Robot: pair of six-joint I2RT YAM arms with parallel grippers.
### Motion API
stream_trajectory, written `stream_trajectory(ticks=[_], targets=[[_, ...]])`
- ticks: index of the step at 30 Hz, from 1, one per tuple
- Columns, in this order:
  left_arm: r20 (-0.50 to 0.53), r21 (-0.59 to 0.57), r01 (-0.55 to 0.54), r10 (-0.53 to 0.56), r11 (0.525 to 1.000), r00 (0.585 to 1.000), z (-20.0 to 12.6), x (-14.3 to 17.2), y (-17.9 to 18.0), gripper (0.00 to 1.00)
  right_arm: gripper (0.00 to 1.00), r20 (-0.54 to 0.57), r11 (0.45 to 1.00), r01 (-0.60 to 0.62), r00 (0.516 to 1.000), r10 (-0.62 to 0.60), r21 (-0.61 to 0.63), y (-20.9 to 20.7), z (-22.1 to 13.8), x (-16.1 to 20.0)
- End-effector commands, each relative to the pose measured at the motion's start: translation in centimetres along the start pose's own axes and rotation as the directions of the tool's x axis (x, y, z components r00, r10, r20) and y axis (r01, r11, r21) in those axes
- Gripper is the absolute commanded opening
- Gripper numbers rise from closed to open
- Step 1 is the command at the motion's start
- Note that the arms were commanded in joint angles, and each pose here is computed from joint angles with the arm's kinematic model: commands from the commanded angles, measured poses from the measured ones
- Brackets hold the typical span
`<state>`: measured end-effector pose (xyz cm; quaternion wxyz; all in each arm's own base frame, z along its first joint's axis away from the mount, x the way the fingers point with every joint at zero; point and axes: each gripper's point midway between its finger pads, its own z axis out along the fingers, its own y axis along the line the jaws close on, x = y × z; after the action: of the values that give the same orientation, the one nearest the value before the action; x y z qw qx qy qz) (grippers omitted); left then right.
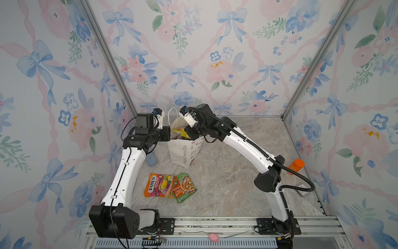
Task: Place the snacks into the paper bag
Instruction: Press the snack against the paper bag.
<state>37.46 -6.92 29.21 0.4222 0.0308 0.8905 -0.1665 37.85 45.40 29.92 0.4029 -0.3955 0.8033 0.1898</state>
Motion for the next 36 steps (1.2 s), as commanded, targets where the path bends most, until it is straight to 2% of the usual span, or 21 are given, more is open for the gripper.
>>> stream_trajectory(ticks=[1, 3, 8, 11, 16, 20, 24, 27, 32, 36], targets=[[0.046, 0.003, -0.011, 0.011, 1.000, 0.999, -1.2, -1.0, -0.3, 0.00, 0.14, -0.038, 0.998, -0.054, 0.998, 0.053, -0.019, -0.6, 1.1, 1.0], [0.048, 0.004, -0.013, 0.013, 1.000, 0.999, -1.2, -1.1, -0.3, 0.00, 0.09, -0.052, 0.997, -0.068, 0.996, 0.065, -0.043, -0.5, 1.7, 1.5], [0.049, 0.001, -0.014, 0.014, 1.000, 0.999, -1.3, -1.1, -0.3, 0.00, 0.11, -0.102, 0.996, -0.076, 0.992, 0.071, -0.045, -0.6, 2.9, 2.7], [0.047, 0.001, -0.013, 0.013, 1.000, 0.999, -1.2, -1.1, -0.2, 0.00, 0.12, -0.091, 0.995, -0.082, 0.993, 0.076, -0.059, -0.5, 2.3, 2.0], [0.046, 0.001, -0.013, 0.013, 1.000, 0.999, -1.2, -1.1, -0.2, 0.00, 0.23, 0.045, 0.994, -0.081, 0.995, 0.084, -0.075, -0.3, -2.0, -2.2], [0.043, -0.002, -0.012, 0.012, 1.000, 0.999, -1.1, -1.0, -0.1, 0.00, 0.47, 0.163, 0.990, -0.095, 0.980, 0.112, -0.107, 0.1, -6.2, -5.1], [0.042, -0.004, -0.011, 0.011, 1.000, 0.999, -1.1, -0.9, -0.1, 0.00, 0.56, 0.266, 0.980, -0.130, 0.950, 0.167, -0.150, 0.4, -10.0, -6.5], [0.039, -0.007, -0.010, 0.010, 1.000, 0.999, -1.0, -0.8, 0.0, 0.00, 0.60, 0.297, 0.968, -0.173, 0.929, 0.221, -0.179, 0.4, -11.6, -5.5], [0.039, -0.010, -0.006, 0.006, 1.000, 0.999, -0.9, -0.8, 0.1, 0.00, 0.61, 0.275, 0.936, -0.292, 0.900, 0.338, -0.196, 0.4, -12.9, -1.3], [0.039, -0.020, -0.004, 0.005, 1.000, 0.999, -0.9, -0.8, 0.3, 0.00, 0.61, 0.225, 0.897, -0.413, 0.870, 0.439, -0.155, 0.7, -11.2, 4.3]])
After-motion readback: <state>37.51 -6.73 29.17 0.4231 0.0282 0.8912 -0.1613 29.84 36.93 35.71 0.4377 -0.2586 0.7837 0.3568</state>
